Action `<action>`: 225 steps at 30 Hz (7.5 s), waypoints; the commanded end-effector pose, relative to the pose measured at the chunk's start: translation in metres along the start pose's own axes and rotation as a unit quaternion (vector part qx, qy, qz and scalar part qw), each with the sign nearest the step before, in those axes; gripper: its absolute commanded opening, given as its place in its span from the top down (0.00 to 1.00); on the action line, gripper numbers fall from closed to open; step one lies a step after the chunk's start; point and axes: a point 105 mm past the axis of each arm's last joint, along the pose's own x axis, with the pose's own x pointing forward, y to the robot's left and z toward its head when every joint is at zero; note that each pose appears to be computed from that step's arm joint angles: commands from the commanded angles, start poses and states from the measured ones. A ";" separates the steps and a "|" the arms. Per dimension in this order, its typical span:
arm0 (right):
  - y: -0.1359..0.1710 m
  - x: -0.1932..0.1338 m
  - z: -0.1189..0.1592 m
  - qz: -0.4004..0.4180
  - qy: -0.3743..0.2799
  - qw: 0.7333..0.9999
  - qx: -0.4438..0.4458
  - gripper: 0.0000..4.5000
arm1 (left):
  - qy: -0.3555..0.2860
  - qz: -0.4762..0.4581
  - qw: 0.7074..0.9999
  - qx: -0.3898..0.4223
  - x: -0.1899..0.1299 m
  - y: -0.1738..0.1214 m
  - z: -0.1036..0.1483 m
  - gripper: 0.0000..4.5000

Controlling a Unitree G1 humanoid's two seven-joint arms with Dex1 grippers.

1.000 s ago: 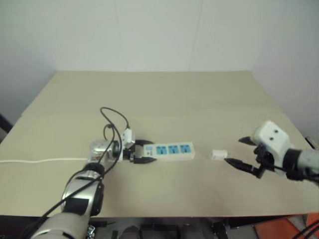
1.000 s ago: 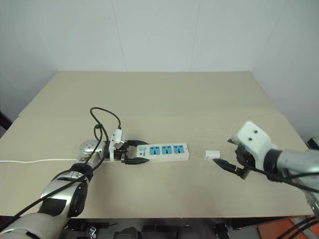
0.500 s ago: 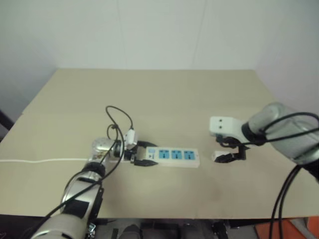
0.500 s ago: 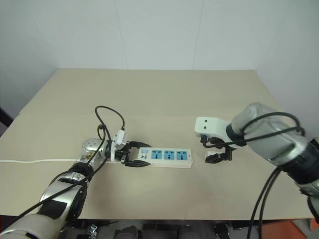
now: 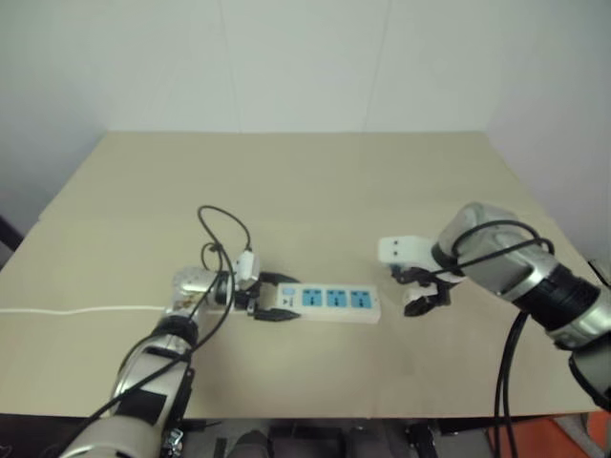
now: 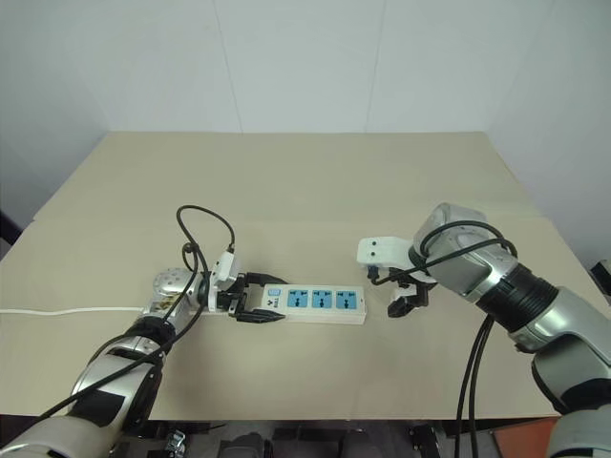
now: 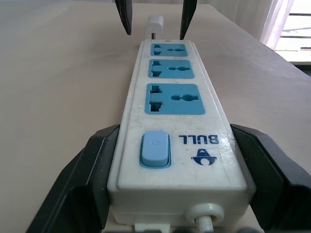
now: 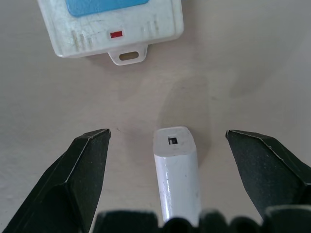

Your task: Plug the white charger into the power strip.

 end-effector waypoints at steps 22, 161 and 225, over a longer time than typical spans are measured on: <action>-0.023 -0.040 0.017 -0.092 -0.098 0.991 -0.005 0.75 | 0.018 -0.003 1.000 -0.020 -0.006 -0.004 -0.008 0.27; 0.045 0.120 0.070 0.062 -0.516 0.850 0.086 0.75 | 0.022 0.030 0.999 -0.027 -0.020 -0.022 0.000 0.27; 0.018 0.024 0.109 0.101 -0.625 0.765 0.116 0.01 | 0.011 0.040 0.999 -0.024 -0.011 -0.027 -0.002 0.27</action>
